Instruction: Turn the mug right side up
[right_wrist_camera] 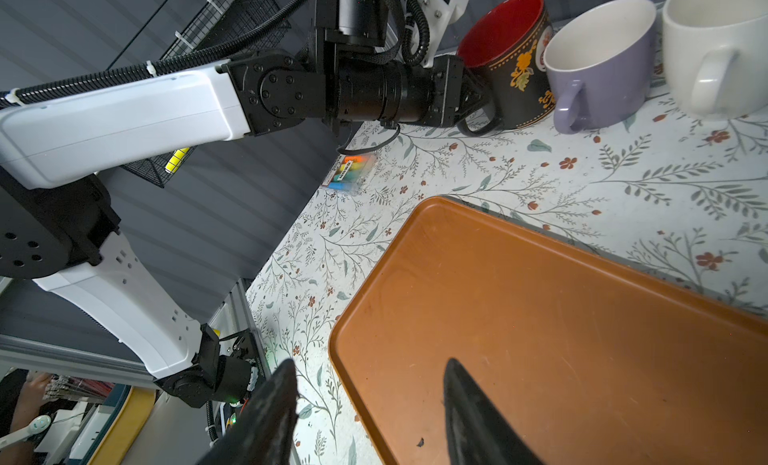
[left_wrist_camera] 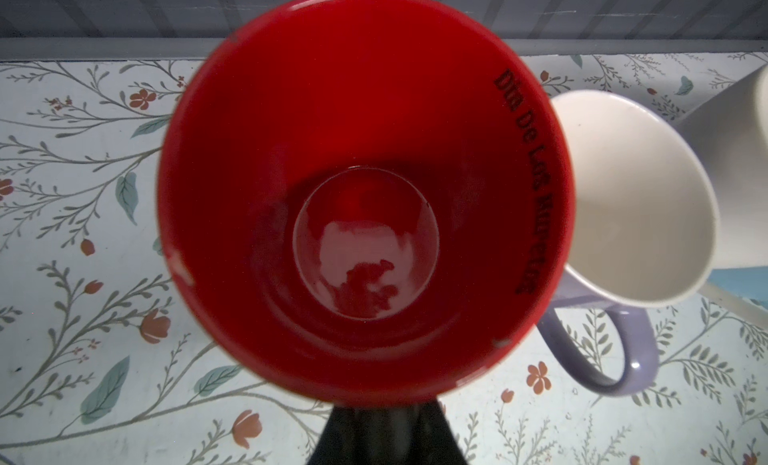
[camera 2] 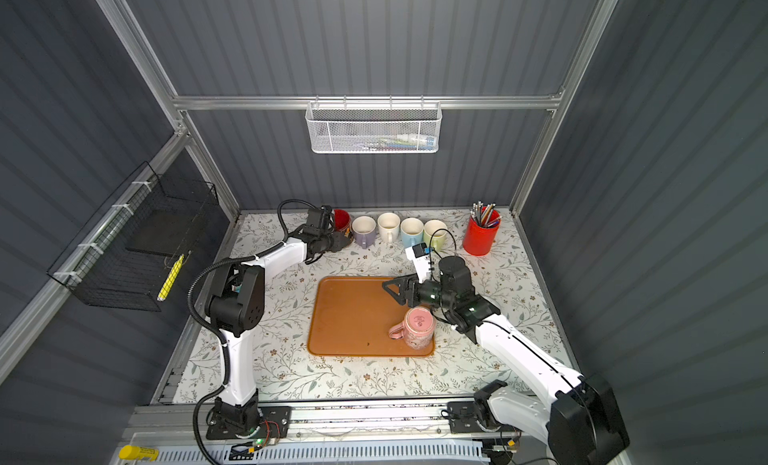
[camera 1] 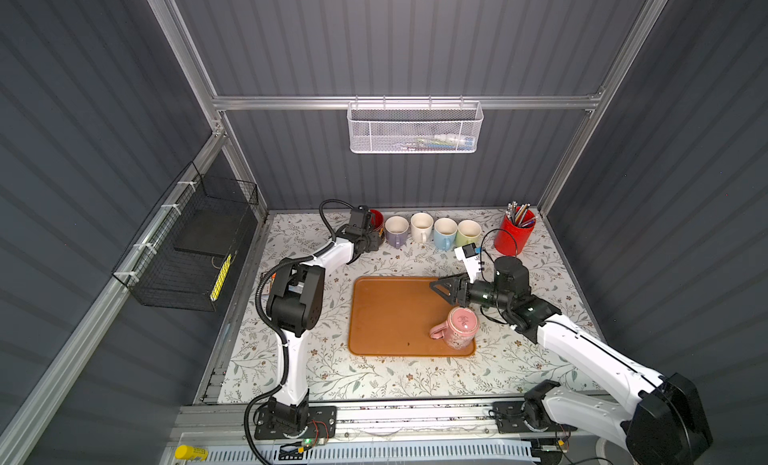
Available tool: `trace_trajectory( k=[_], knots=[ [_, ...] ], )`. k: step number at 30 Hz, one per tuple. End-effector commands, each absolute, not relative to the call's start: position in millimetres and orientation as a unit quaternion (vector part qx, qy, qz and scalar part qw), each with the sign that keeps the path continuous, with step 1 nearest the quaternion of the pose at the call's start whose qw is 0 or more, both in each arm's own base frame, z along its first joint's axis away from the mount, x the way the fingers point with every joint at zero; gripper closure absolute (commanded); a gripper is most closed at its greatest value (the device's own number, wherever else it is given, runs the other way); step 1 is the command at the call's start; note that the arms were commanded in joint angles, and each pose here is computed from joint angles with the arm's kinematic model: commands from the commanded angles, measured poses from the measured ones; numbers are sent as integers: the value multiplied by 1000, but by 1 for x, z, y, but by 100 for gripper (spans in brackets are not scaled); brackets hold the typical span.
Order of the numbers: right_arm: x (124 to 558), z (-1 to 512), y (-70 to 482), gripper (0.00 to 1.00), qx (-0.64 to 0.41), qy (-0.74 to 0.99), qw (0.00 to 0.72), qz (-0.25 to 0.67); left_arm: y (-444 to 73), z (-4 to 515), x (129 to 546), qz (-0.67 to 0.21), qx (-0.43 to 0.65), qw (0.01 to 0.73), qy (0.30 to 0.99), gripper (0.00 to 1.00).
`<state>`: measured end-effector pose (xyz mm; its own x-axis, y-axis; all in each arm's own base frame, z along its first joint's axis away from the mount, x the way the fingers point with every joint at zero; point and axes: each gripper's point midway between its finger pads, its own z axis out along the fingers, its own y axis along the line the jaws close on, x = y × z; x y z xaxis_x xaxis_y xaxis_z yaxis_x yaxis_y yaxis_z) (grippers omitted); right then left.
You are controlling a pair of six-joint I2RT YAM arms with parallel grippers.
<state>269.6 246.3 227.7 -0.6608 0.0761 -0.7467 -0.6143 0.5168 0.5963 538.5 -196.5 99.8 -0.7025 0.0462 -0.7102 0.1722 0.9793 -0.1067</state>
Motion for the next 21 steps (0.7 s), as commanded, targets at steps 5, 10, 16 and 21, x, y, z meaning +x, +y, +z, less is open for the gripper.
trace_trajectory(
  k=[5,10,16,21],
  knots=[
    [273,237,246,44,-178,780,386,459,-203,158,564,-105,56,459,880,92],
    [271,238,245,44,-177,779,387,460,-203,159,564,-104,56,460,880,83],
    [268,240,243,43,-177,779,389,459,-203,159,563,-104,57,458,881,67],
    [265,242,241,44,-175,779,391,458,-202,163,562,-105,55,460,880,61]
  ],
)
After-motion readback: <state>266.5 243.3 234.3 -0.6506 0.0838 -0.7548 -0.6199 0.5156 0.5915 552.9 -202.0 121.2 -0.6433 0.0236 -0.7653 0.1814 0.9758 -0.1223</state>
